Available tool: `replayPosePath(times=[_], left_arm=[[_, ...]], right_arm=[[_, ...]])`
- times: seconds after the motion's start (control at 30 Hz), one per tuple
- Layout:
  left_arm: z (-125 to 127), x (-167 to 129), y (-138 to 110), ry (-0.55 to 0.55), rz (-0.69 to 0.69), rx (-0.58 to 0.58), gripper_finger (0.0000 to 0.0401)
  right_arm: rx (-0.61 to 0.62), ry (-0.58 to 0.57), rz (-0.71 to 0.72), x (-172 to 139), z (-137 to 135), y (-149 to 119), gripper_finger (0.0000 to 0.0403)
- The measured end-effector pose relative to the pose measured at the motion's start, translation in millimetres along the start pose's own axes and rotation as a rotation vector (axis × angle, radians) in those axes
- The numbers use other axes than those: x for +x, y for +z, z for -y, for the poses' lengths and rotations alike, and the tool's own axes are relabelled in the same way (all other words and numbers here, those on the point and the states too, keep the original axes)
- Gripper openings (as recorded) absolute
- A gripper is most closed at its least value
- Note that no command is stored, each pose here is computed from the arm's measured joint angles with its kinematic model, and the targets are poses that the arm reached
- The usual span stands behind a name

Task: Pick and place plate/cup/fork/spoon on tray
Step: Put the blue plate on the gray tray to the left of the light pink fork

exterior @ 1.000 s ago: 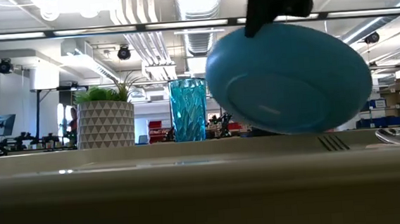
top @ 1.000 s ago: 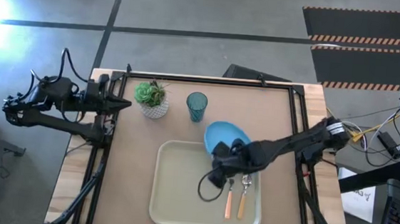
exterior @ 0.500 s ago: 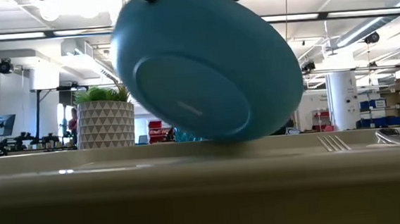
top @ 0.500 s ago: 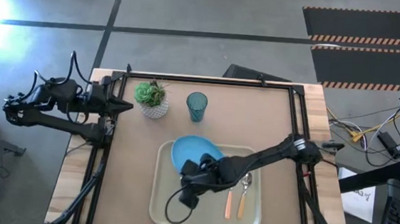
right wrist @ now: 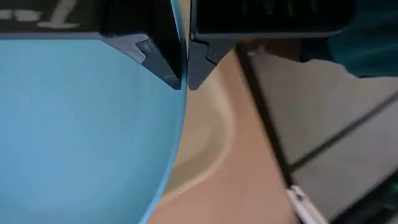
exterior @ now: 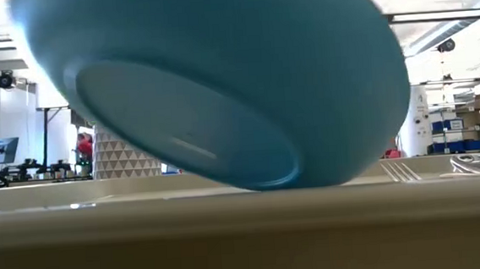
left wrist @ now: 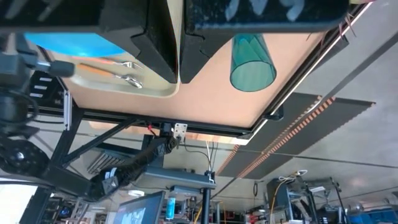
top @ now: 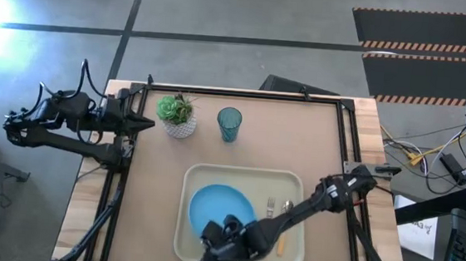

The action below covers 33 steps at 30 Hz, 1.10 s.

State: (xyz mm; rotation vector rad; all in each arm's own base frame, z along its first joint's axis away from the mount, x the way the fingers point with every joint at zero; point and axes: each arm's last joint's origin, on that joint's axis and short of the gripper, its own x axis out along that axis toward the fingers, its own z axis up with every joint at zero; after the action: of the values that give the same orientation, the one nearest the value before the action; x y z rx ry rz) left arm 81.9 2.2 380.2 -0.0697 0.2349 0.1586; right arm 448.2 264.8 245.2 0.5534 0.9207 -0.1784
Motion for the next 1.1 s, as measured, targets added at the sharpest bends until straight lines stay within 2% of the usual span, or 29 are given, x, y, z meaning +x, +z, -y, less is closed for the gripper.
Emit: replayPosePath(times=[0.17, 0.33, 0.53, 1.1], left_arm=[[0, 1, 0, 0.0, -0.004, -0.001, 0.0], [2, 3, 0, -0.055, -0.015, -0.036, 0.0], [4, 3, 0, -0.102, -0.023, -0.052, 0.0], [4, 3, 0, -0.103, -0.024, -0.053, 0.0]], right_arm=[[0.001, 0.05, 0.042, 4, -18, -22, 0.0009], [-0.002, 0.02, 0.039, 3, -23, -39, 0.0009], [-0.014, -0.031, 0.001, 27, -17, -53, 0.0009], [-0.082, -0.056, -0.052, 47, -1, -42, 0.0009]])
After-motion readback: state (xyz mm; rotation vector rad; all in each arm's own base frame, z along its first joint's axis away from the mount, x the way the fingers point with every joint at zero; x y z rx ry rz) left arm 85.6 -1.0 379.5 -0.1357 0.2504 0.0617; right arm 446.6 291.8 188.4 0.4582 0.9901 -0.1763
